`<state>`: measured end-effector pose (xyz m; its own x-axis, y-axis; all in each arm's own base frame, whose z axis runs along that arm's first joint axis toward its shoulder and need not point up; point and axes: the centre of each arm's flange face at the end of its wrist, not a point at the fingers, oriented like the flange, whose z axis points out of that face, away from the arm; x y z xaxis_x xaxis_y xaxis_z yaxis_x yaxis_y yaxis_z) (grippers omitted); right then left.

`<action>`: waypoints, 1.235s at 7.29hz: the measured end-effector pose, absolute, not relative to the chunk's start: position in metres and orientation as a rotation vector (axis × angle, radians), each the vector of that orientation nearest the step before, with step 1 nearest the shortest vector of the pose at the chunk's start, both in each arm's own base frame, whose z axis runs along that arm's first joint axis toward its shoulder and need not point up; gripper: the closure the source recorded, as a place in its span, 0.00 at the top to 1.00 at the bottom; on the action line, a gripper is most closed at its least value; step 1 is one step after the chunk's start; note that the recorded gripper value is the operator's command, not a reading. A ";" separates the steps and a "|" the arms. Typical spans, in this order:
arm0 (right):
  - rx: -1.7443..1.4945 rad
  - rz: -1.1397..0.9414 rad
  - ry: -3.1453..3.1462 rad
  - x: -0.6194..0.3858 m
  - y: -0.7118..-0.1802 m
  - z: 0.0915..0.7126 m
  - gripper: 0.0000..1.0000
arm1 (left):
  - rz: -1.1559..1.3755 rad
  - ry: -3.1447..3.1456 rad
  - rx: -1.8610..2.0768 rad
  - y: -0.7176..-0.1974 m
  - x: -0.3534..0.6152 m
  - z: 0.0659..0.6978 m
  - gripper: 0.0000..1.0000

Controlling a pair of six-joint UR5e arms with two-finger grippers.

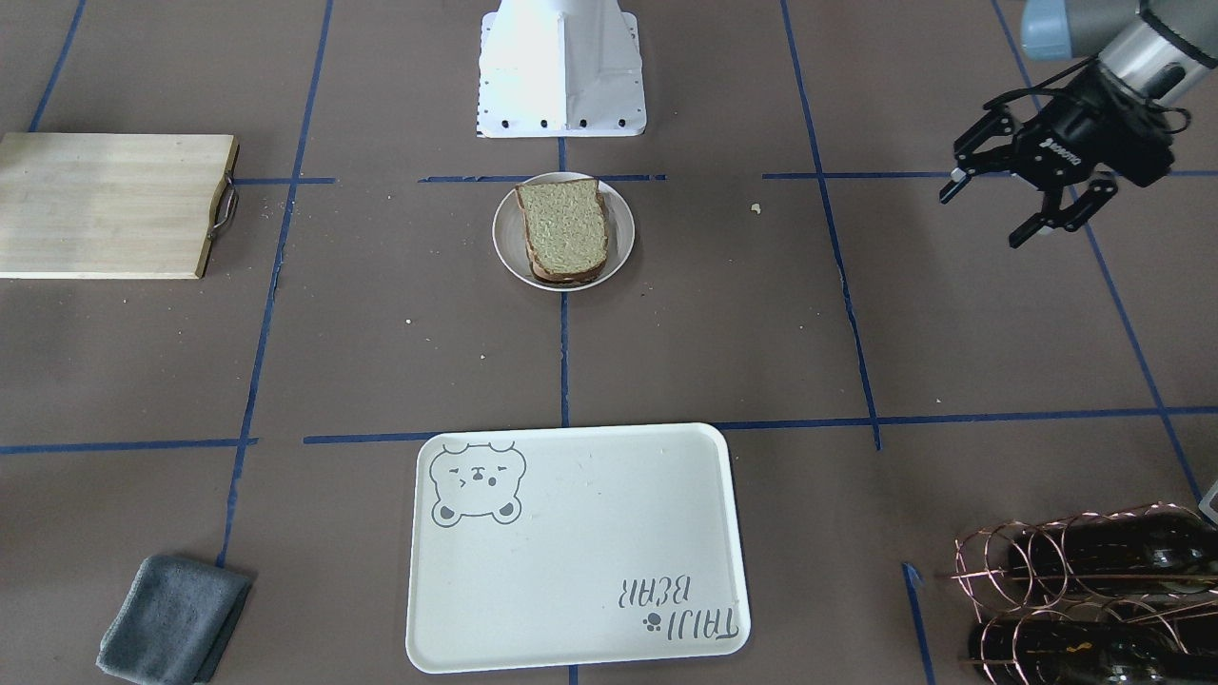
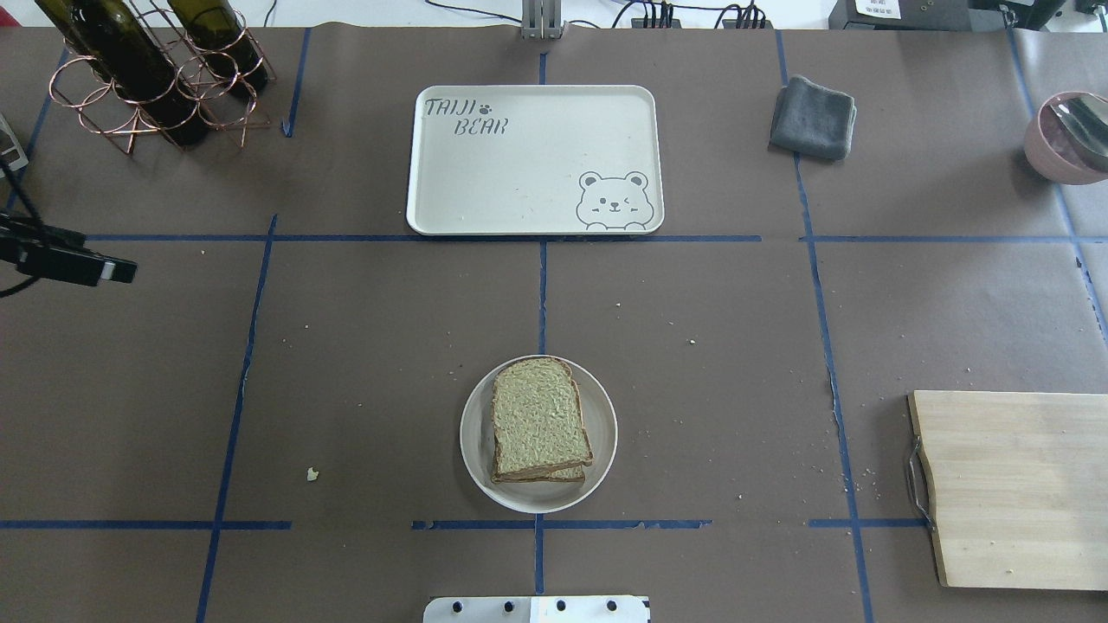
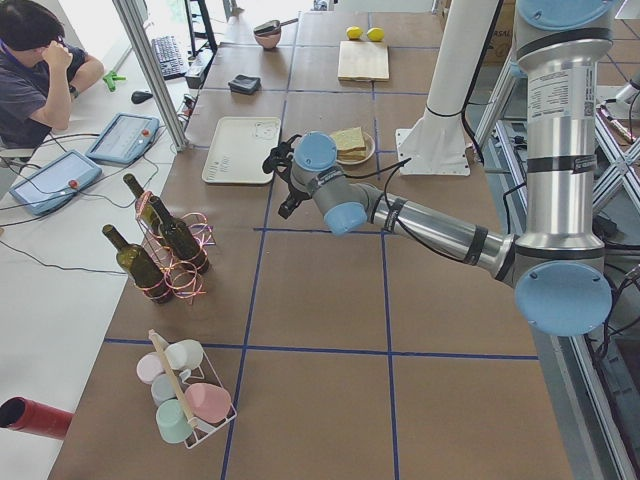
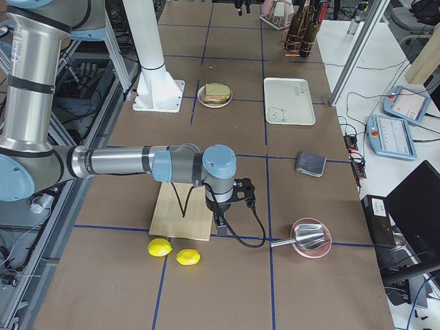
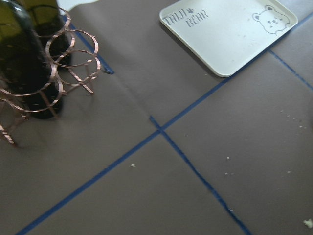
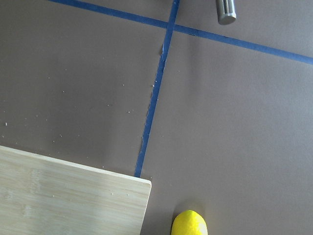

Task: Make sandwich and place on tray
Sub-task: 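Reach the left gripper toward the plate rim nearest it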

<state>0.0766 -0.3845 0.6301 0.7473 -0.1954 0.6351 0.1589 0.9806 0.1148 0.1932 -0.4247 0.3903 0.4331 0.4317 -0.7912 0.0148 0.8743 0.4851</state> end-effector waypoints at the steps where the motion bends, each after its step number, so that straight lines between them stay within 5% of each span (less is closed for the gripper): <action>1: 0.045 -0.190 -0.701 0.077 -0.384 0.635 1.00 | 0.195 1.126 0.400 -0.414 0.238 0.375 0.97; 3: 0.042 -0.188 -0.701 0.078 -0.385 0.638 1.00 | 0.043 1.168 0.271 -0.379 0.328 0.352 0.59; 9: 0.044 -0.188 -0.699 0.078 -0.388 0.638 1.00 | -0.221 1.249 0.093 -0.324 0.502 0.294 0.51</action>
<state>0.0780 -0.3881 0.6382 0.7492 -0.1868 0.6354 0.1577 0.9821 0.1028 0.5016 -0.3243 0.2943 0.2981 -0.1157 -0.9475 0.2168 0.9749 -0.0508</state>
